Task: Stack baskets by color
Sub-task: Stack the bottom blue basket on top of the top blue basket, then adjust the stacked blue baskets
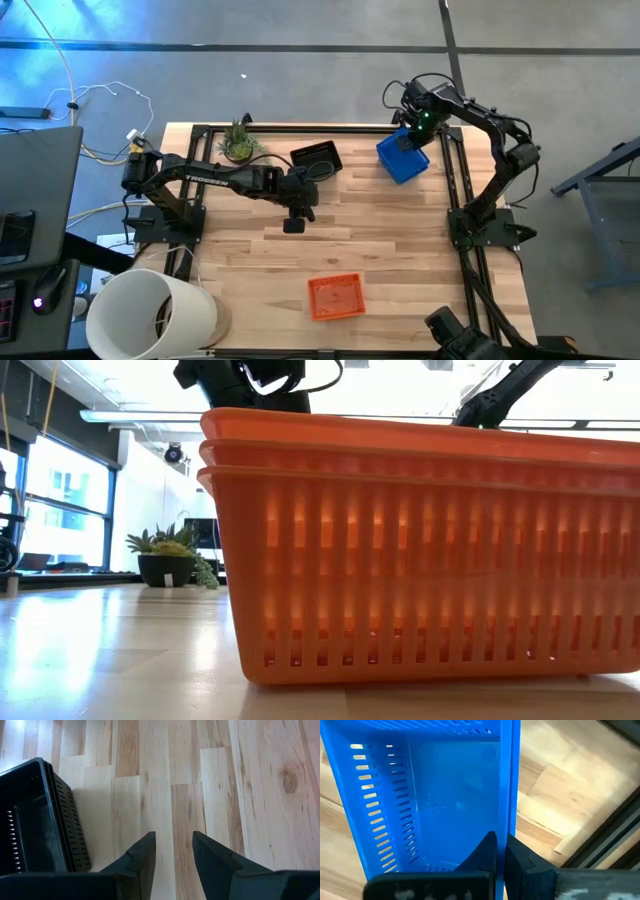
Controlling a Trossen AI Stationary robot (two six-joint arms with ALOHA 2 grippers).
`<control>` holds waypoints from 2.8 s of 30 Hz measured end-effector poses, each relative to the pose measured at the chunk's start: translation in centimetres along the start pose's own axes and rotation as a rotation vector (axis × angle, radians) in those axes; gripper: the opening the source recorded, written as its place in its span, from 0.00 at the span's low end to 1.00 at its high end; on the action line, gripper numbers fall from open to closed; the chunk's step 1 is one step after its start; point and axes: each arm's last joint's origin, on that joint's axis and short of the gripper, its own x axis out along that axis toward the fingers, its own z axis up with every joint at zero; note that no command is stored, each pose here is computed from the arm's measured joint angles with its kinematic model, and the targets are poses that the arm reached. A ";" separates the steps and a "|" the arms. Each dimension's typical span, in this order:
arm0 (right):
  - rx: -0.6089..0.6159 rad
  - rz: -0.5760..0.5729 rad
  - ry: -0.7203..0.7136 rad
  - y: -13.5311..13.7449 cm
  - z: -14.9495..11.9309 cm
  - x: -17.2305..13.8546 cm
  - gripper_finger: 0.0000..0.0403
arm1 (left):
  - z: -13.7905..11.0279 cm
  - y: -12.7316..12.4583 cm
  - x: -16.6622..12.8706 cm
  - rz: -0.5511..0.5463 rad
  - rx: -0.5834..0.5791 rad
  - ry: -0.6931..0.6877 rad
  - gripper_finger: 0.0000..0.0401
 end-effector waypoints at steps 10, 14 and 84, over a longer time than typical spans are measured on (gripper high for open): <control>0.019 -0.012 0.064 -0.1 0.7 1.8 0.00 | 0.0 0.0 0.0 0.000 0.000 0.000 0.29; 0.022 -0.050 0.047 -0.2 0.9 1.8 0.00 | 0.0 0.0 0.0 0.000 0.001 0.000 0.29; -0.213 -0.001 -0.108 14.8 -4.4 0.1 0.27 | 0.0 0.1 0.0 0.003 -0.064 0.004 0.29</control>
